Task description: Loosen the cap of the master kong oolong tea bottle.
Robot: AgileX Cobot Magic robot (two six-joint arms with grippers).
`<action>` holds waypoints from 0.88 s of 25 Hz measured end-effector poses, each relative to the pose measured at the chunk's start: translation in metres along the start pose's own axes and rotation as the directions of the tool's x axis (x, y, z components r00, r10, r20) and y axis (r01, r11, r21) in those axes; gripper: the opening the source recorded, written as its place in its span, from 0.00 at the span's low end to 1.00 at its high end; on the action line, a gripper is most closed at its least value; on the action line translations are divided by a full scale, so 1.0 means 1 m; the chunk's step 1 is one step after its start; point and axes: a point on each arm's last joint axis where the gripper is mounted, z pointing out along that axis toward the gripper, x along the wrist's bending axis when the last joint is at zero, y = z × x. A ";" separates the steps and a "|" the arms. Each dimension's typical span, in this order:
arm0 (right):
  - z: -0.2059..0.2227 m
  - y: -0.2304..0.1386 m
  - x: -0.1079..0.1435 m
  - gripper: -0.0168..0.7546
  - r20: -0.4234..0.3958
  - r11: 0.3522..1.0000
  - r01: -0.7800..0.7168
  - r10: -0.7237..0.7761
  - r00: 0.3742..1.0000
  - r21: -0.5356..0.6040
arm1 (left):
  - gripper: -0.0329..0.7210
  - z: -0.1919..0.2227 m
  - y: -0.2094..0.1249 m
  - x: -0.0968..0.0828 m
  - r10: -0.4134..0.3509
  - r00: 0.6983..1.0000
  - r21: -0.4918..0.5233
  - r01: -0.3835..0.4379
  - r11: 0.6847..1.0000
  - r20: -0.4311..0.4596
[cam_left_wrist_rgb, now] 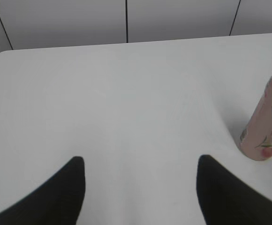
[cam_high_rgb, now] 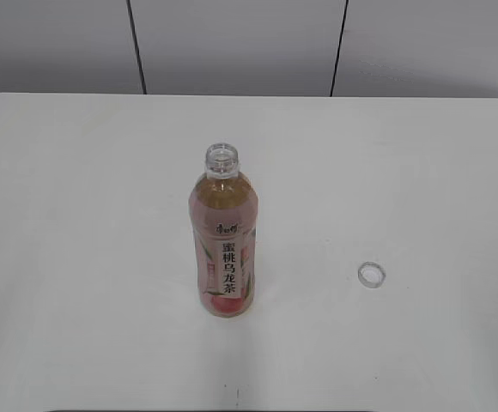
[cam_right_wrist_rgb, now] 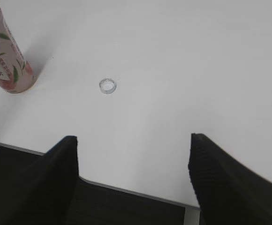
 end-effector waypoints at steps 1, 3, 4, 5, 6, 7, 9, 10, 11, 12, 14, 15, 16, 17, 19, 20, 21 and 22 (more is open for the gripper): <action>0.000 0.000 -0.001 0.74 0.014 1.000 0.002 -0.002 1.000 0.002 | 0.64 0.000 0.000 0.000 0.000 1.000 0.000 0.000 1.000 0.000; 0.000 -0.001 -0.005 0.74 0.059 1.000 -0.001 0.000 0.998 0.012 | 0.64 0.000 0.000 0.000 0.000 1.000 0.000 0.000 1.000 0.000; 0.000 -0.001 -0.007 0.74 0.080 1.000 -0.008 0.006 0.997 0.016 | 0.64 0.000 0.000 0.000 0.000 1.000 0.000 0.000 1.000 0.000; 0.000 -0.002 -0.008 0.74 0.097 1.000 -0.015 0.013 0.995 0.019 | 0.64 0.000 0.000 0.000 0.000 1.000 0.000 0.000 1.000 0.001; 0.000 -0.002 -0.009 0.74 0.105 0.999 -0.031 0.029 0.994 0.018 | 0.64 0.000 0.000 0.000 0.000 1.000 0.000 0.000 1.000 0.001; 0.000 -0.002 -0.009 0.74 0.110 0.999 -0.042 0.040 0.993 0.017 | 0.64 0.000 0.000 0.000 0.000 1.000 0.000 0.000 1.000 0.001; 0.000 -0.002 -0.010 0.74 0.115 0.998 -0.055 0.053 0.992 0.016 | 0.63 0.000 0.000 0.000 0.000 1.000 0.000 0.000 1.000 0.001; 0.000 -0.002 -0.010 0.74 0.116 0.998 -0.057 0.055 0.992 0.016 | 0.62 0.000 0.000 0.000 0.000 1.000 0.000 0.000 1.000 0.001; 0.000 -0.002 -0.010 0.74 0.117 0.998 -0.060 0.058 0.991 0.016 | 0.62 0.000 0.000 0.000 0.000 1.000 0.000 0.000 1.000 0.001; 0.000 -0.002 -0.010 0.74 0.117 0.998 -0.060 0.058 0.991 0.016 | 0.62 0.000 0.000 0.000 0.000 1.000 0.000 0.000 1.000 0.001; 0.000 -0.002 -0.010 0.74 0.118 0.998 -0.061 0.058 0.991 0.016 | 0.62 0.000 0.000 0.000 0.000 1.000 0.000 0.000 1.000 0.001; 0.000 -0.002 -0.010 0.74 0.118 0.998 -0.061 0.058 0.991 0.015 | 0.62 0.000 0.000 0.000 0.000 1.000 0.000 0.000 1.000 0.001; 0.000 -0.002 -0.010 0.74 0.118 0.998 -0.061 0.058 0.991 0.015 | 0.62 0.000 0.000 0.000 0.000 1.000 0.000 0.000 1.000 0.001; 0.000 -0.002 -0.010 0.74 0.118 0.998 -0.061 0.059 0.991 0.015 | 0.62 0.000 0.000 0.000 0.000 1.000 0.000 0.000 1.000 0.001; 0.000 -0.002 -0.010 0.74 0.118 0.998 -0.061 0.059 0.991 0.015 | 0.62 0.000 0.000 0.000 0.000 1.000 0.000 0.000 1.000 0.001; 0.000 -0.002 -0.010 0.74 0.118 0.998 -0.062 0.059 0.991 0.015 | 0.62 0.000 0.000 0.000 0.000 1.000 0.000 0.000 1.000 0.001; 0.000 -0.002 -0.010 0.74 0.118 0.998 -0.062 0.060 0.991 0.015 | 0.62 0.000 0.000 0.000 0.000 1.000 0.000 0.000 1.000 0.001; 0.000 -0.002 -0.010 0.74 0.118 0.998 -0.062 0.060 0.991 0.015 | 0.62 0.000 0.000 0.000 0.000 1.000 0.000 0.000 1.000 0.001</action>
